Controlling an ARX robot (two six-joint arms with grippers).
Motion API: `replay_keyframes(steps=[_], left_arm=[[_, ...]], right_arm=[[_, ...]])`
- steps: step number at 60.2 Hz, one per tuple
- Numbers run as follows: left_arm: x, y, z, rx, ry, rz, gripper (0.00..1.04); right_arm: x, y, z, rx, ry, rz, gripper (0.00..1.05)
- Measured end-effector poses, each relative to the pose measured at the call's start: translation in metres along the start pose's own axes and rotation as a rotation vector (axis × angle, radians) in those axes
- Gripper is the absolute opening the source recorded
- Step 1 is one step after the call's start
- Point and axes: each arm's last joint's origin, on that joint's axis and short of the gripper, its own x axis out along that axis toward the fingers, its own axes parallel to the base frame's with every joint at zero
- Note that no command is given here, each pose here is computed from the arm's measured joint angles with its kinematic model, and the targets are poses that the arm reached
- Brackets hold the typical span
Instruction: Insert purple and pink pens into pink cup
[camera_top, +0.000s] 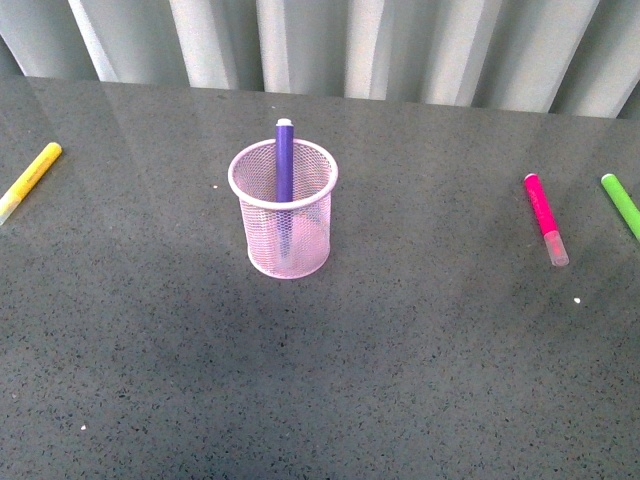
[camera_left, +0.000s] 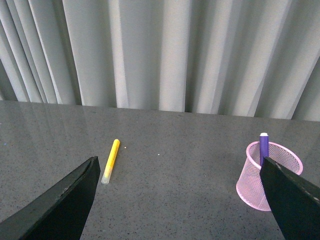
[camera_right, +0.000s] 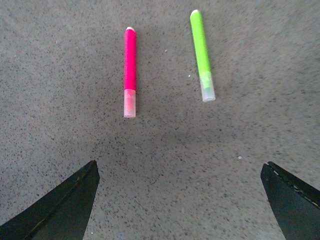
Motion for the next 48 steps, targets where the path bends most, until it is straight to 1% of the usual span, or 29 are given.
replay_keyframes(steps=[5,7,9,16,27,32,48], left_arm=[[0.000,0.000,0.000,0.000,0.000,0.000,0.98],[0.000,0.000,0.000,0.000,0.000,0.000,0.98],[0.000,0.000,0.000,0.000,0.000,0.000,0.98],[0.000,0.000,0.000,0.000,0.000,0.000,0.98],[0.000,0.000,0.000,0.000,0.000,0.000,0.98],[0.000,0.000,0.000,0.000,0.000,0.000,0.98],[0.000,0.000,0.000,0.000,0.000,0.000,0.98]], right_arm=[[0.019,0.004,0.013,0.011,0.047,0.014,0.98],[0.029,0.007,0.022,0.019,0.063,0.033,0.98],[0.036,0.010,0.031,0.028,0.068,0.050,0.98],[0.056,0.016,0.047,0.030,0.081,0.056,0.98],[0.088,0.020,0.057,0.018,0.128,0.031,0.98],[0.105,0.024,0.061,0.002,0.146,0.000,0.98],[0.139,0.037,0.068,-0.034,0.172,-0.031,0.98]])
